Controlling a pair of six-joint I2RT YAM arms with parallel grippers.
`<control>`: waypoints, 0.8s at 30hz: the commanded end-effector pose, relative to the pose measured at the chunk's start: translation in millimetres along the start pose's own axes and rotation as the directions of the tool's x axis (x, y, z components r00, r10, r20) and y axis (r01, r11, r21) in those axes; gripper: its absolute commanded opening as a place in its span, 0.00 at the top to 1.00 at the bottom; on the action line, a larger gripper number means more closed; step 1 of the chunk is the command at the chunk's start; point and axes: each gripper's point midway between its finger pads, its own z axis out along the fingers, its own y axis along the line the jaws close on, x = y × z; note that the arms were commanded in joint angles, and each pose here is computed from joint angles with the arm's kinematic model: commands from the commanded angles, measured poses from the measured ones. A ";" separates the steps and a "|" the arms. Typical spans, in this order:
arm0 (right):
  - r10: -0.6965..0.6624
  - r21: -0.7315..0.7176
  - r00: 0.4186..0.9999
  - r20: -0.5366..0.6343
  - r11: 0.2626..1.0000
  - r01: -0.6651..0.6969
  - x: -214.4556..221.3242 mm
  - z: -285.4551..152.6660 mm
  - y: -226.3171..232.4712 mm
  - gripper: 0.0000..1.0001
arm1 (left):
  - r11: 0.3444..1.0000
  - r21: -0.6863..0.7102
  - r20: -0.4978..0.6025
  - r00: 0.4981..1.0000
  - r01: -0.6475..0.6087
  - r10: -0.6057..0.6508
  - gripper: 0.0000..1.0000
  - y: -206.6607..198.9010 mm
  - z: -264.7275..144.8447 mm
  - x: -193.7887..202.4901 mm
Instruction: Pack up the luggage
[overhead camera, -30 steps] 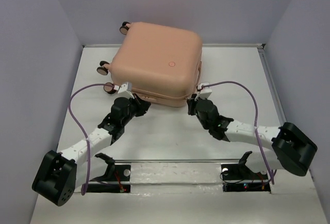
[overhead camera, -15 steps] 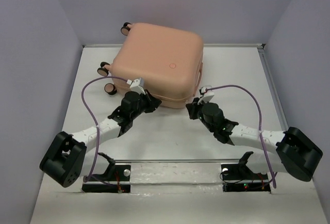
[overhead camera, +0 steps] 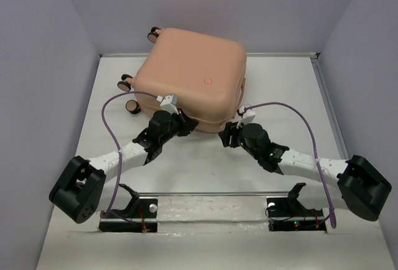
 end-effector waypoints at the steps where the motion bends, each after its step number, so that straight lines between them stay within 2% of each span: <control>1: -0.037 -0.018 0.998 0.056 0.999 0.038 -32.6 12.3 8.2 0.41 | 0.997 0.070 0.069 0.997 -0.020 0.015 0.94 -24.3 3.9 -23.2; 3: -0.044 0.014 0.997 0.066 0.999 0.043 -36.3 21.3 -4.6 0.41 | 0.997 0.073 0.066 0.998 -0.021 0.016 0.94 -24.9 3.1 -22.0; 6: -0.054 -0.054 0.997 0.055 0.997 0.057 -33.7 29.7 9.3 0.44 | 0.997 0.074 0.067 0.998 -0.023 0.018 0.94 -25.0 2.5 -22.1; 12: -0.064 -0.036 0.997 0.036 0.997 0.066 -28.2 44.7 8.6 0.57 | 0.997 0.073 0.064 0.998 -0.023 0.018 0.94 -24.4 2.4 -20.6; 17: -0.070 -0.045 0.995 0.064 0.996 0.073 -34.2 44.7 10.5 0.57 | 0.998 0.068 0.058 0.998 -0.019 0.015 0.94 -22.3 2.7 -18.1; 21: -0.080 -0.026 0.995 0.068 0.996 0.082 -37.1 50.0 9.2 0.49 | 0.998 0.063 0.056 0.998 -0.014 0.010 0.94 -20.5 2.8 -16.7; 23: -0.078 -0.012 0.994 0.072 0.997 0.079 -37.6 52.0 7.1 0.55 | 0.998 0.063 0.056 0.998 -0.014 0.010 0.94 -20.3 2.5 -16.5; 24: -0.076 -0.011 0.994 0.083 0.997 0.077 -40.0 52.2 7.3 0.65 | 0.998 0.062 0.055 0.998 -0.013 0.010 0.94 -20.0 2.7 -16.1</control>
